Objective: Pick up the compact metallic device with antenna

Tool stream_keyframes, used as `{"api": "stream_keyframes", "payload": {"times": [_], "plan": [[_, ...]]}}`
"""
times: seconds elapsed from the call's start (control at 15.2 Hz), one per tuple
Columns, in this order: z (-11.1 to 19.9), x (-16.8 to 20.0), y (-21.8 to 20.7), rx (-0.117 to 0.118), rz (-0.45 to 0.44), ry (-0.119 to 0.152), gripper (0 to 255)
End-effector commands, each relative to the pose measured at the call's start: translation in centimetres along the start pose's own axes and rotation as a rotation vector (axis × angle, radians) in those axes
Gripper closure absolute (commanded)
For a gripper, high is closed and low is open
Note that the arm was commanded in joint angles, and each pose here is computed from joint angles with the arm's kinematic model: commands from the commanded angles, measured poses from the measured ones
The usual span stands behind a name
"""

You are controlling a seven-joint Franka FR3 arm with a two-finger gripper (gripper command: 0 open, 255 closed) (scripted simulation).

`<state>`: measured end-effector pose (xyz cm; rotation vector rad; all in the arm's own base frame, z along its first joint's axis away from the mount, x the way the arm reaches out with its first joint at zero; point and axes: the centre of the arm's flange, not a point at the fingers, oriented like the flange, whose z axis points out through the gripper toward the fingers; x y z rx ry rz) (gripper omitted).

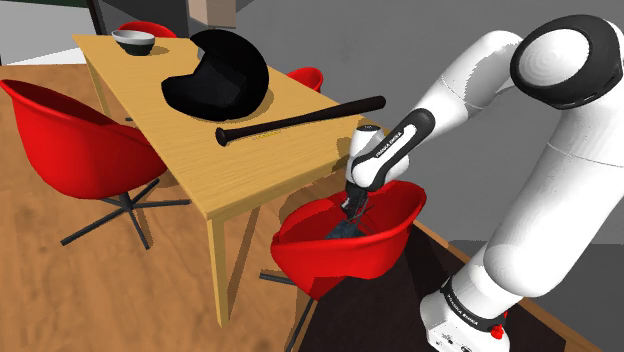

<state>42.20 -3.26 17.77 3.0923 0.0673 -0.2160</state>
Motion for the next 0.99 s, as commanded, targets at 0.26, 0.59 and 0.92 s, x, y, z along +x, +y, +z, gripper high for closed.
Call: {"api": "stream_keyframes", "payload": {"times": [0.26,0.59,0.92], "plan": [[-3.0,-0.4,0.2,0.0,0.0,0.0,255],[-5.6,-0.8,0.3,0.0,0.0,0.0,255],[-7.3,-1.0,0.3,0.0,0.0,0.0,255]]}}
